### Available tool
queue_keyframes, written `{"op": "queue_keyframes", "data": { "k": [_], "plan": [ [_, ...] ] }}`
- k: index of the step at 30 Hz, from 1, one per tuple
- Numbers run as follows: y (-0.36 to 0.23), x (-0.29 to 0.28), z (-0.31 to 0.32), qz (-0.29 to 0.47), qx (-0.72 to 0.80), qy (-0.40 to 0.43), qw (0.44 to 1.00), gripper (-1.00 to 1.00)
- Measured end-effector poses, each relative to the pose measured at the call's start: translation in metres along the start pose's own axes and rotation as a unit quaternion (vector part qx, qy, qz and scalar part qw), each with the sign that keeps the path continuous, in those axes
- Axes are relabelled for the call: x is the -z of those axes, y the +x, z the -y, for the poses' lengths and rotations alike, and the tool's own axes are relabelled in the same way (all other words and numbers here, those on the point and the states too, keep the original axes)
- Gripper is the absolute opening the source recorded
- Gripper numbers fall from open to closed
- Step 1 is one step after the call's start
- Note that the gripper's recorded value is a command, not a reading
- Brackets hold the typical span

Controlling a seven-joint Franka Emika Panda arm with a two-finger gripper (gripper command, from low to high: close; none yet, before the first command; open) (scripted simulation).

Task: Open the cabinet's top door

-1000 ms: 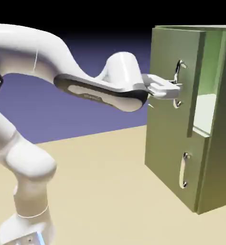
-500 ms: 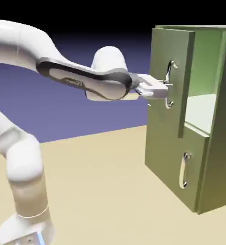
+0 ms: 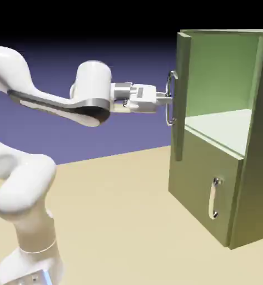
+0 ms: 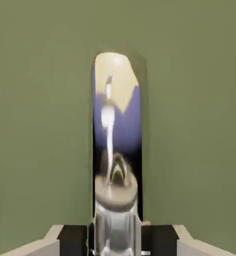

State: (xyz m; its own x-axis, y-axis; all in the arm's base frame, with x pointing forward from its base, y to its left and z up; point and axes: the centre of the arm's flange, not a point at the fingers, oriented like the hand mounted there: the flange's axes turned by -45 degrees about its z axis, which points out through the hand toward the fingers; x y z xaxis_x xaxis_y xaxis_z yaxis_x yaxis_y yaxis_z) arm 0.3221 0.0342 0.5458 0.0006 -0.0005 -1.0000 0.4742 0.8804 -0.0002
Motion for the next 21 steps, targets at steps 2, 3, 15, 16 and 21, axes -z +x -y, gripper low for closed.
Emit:
{"op": "queue_keyframes", "data": {
  "k": [2, 3, 15, 16, 21],
  "plan": [
    [0.000, 0.007, -0.003, 0.000, 0.000, 0.010, 1.000, -1.00],
    [0.000, 0.010, -0.004, 0.000, 0.000, 0.014, 1.000, -1.00],
    [0.000, 0.055, -0.029, 0.000, 0.000, 0.082, 0.997, -1.00],
    [0.000, 0.061, -0.032, 0.000, 0.001, 0.091, 0.996, -1.00],
    [0.000, 0.089, -0.053, 0.000, 0.000, 0.137, 0.991, -1.00]
  ]
}}
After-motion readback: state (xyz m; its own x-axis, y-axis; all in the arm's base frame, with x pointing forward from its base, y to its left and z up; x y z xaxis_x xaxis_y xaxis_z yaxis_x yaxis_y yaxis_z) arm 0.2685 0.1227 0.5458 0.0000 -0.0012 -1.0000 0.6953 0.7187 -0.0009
